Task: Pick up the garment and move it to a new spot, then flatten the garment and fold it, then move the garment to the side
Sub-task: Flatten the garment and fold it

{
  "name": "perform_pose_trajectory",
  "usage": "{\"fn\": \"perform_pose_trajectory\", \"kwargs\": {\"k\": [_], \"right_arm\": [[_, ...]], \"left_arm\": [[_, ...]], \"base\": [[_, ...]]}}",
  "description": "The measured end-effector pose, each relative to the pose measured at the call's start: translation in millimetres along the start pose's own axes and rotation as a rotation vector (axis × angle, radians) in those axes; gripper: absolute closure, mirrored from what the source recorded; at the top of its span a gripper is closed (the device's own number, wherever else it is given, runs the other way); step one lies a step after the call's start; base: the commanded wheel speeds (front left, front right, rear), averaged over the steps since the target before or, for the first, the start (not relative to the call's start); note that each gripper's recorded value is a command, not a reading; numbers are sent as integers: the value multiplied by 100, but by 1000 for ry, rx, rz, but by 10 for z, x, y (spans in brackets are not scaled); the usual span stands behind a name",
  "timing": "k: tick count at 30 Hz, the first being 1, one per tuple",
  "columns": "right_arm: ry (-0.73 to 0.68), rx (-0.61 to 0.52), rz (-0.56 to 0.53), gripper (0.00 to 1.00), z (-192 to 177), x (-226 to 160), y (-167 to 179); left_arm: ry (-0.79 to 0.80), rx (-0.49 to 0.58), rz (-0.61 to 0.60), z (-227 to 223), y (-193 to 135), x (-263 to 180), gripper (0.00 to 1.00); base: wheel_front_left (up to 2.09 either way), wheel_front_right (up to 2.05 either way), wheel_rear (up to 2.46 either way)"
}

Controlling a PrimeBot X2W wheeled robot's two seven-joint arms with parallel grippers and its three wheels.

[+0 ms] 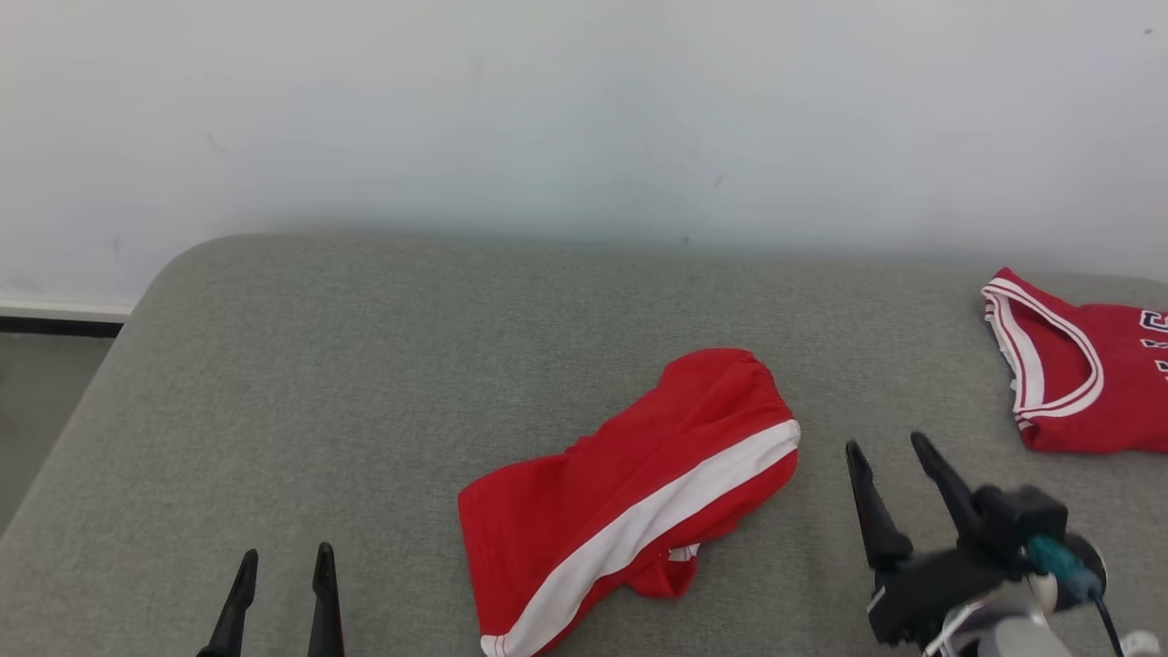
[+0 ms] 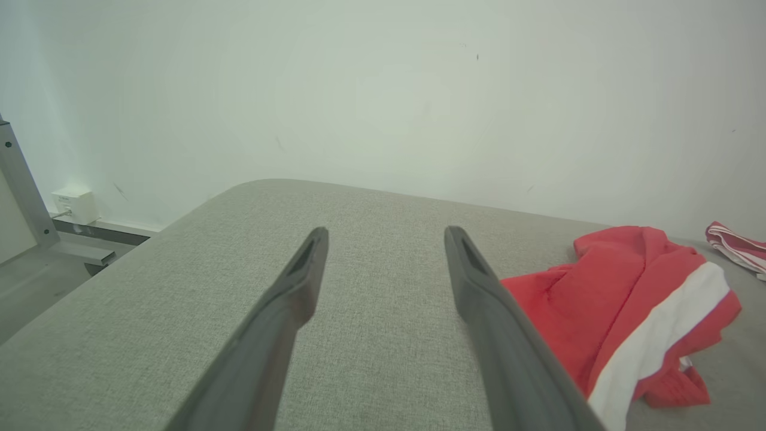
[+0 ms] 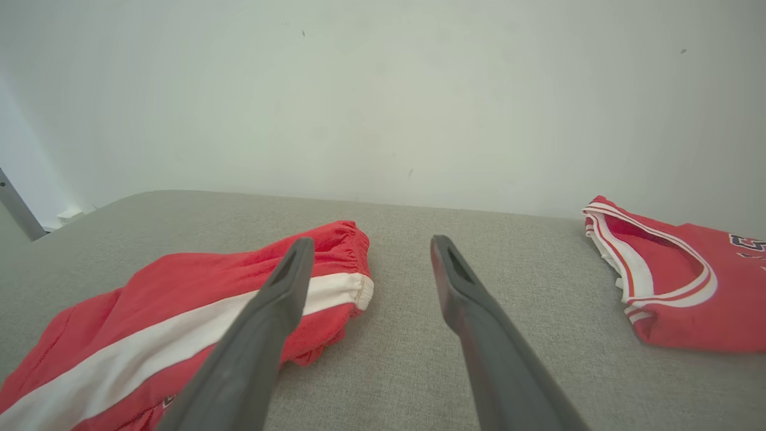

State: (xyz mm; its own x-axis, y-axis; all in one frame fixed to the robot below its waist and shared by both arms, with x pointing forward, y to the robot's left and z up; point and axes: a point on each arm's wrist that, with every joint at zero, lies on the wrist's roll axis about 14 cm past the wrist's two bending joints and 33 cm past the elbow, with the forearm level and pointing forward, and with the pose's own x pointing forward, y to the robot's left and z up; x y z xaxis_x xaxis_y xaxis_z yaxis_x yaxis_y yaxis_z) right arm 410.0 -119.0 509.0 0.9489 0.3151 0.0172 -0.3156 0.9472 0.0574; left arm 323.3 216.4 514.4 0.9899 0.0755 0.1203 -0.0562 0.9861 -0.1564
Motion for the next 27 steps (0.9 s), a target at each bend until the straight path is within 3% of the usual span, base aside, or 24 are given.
{"fn": "perform_pose_trajectory", "kwargs": {"k": [13, 20, 27], "right_arm": [[172, -42, 38, 0, -218, 586, -43], [312, 27, 32, 0, -584, 765, -36], [447, 182, 32, 0, -996, 768, 173]], "left_arm": [[19, 2, 49, -48, 114, -28, 0], [34, 1, 69, -89, 171, 36, 0], [48, 6, 87, -125, 229, 81, 0]], "base": [[0, 0, 0], [0, 0, 0], [0, 0, 0]]}}
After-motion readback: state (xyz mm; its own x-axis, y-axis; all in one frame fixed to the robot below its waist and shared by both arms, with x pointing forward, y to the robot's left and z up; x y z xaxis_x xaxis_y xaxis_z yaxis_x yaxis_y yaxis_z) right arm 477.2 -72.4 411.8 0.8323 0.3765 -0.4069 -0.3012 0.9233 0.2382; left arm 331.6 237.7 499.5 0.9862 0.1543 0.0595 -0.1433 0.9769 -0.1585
